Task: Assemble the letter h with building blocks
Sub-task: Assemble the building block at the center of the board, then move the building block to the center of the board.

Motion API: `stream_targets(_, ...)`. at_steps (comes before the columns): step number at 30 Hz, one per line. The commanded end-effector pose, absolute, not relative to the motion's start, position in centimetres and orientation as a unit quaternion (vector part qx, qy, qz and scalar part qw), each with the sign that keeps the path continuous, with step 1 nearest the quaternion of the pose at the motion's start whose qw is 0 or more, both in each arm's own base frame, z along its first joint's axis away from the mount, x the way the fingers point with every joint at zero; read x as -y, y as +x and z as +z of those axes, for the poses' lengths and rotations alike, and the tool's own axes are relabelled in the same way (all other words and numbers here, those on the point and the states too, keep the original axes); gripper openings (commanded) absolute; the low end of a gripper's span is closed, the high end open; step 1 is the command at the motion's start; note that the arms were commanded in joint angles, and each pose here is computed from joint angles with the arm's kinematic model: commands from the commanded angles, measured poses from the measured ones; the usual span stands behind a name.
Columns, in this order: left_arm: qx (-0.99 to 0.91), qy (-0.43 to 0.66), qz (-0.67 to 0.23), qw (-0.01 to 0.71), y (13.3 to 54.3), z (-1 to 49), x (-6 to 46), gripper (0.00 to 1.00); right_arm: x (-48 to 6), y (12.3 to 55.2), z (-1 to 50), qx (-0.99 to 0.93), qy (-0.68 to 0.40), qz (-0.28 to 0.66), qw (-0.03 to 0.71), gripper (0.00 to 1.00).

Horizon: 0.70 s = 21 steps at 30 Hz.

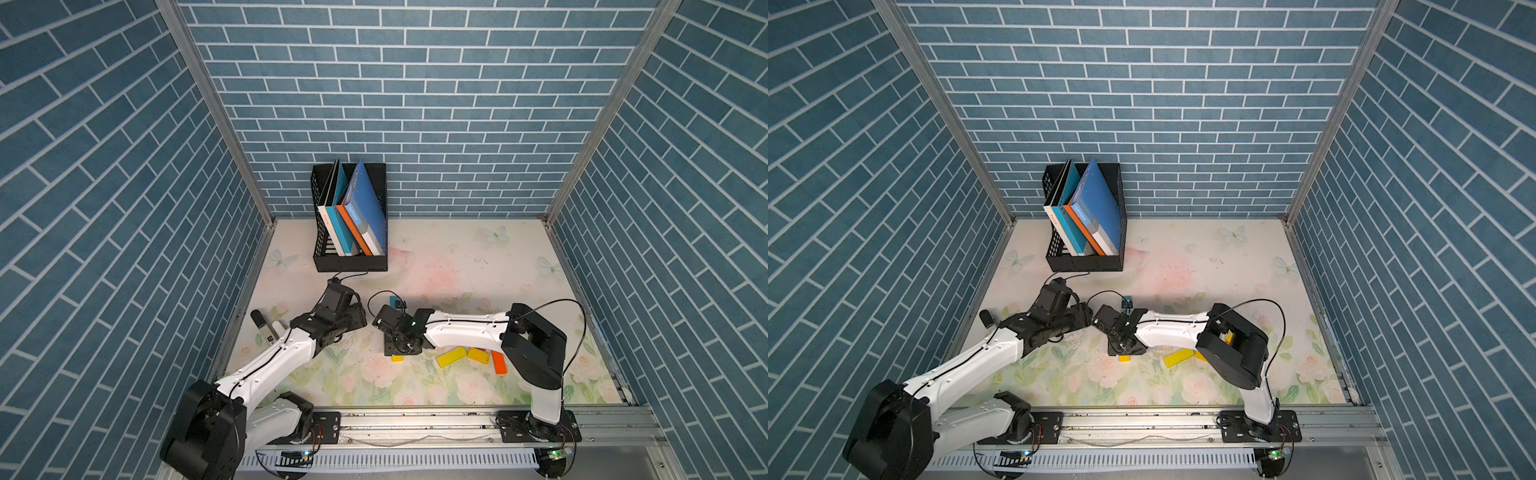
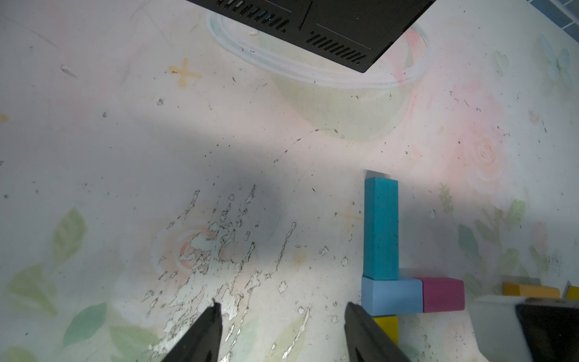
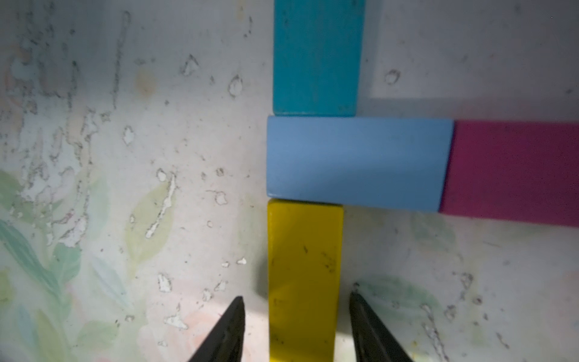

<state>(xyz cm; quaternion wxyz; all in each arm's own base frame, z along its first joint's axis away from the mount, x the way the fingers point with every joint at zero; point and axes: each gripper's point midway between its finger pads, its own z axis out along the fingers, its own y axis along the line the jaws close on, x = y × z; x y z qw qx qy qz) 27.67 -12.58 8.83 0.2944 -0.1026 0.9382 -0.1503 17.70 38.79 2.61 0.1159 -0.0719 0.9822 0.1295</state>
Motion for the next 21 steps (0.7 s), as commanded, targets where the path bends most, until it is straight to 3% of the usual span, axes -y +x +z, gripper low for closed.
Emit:
stream_targets(1, -0.943, -0.096, -0.140, 0.286, 27.2, 8.1, 12.3, 0.68, -38.1, 17.8, 3.4, -0.983, -0.067, 0.119, 0.125, 0.62)
stream_targets(10, -0.942, -0.095, -0.140, 0.290, 27.2, 8.6, 12.3, 0.68, -33.2, 18.4, 8.1, -0.980, -0.034, 0.084, 0.177, 0.67)
stream_targets(16, -0.935, -0.096, -0.149, 0.307, 27.8, 10.0, 12.5, 0.68, -24.0, 17.1, 6.0, -0.981, 0.079, 0.052, 0.168, 0.67)
stream_targets(21, -0.936, -0.092, -0.153, 0.303, 28.0, 9.9, 12.8, 0.68, -21.9, 16.3, 4.4, -0.975, 0.139, 0.073, 0.159, 0.70)
